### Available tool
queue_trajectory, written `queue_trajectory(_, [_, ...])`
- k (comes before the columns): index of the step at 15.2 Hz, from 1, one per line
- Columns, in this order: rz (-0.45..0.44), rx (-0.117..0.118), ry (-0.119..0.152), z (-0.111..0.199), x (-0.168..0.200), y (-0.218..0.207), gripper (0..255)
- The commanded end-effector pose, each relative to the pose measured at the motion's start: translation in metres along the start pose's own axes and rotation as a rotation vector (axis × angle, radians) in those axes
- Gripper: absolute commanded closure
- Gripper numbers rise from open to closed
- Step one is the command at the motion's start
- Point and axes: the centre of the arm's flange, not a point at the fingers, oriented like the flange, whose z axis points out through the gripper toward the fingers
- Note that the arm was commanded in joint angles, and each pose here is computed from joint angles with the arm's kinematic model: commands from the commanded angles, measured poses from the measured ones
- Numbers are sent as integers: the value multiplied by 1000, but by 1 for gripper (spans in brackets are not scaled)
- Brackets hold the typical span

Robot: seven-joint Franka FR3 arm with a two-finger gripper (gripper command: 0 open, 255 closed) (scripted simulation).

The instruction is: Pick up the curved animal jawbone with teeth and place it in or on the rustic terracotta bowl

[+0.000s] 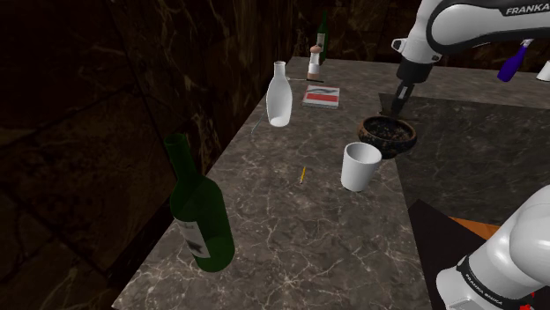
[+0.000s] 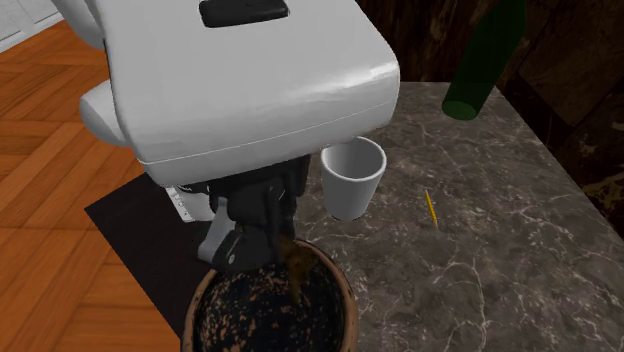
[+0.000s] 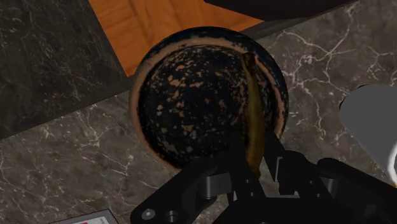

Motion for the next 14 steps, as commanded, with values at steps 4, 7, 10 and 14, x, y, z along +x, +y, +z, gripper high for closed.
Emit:
queue_trajectory(4, [0,-1,0,17,19,38,255])
queue_trajectory(7, [0,-1,0,32,18,37,255])
queue_trajectory(10, [0,-1,0,48,17,37,255])
queue_trajectory(14, [0,-1,0,65,16,36,255])
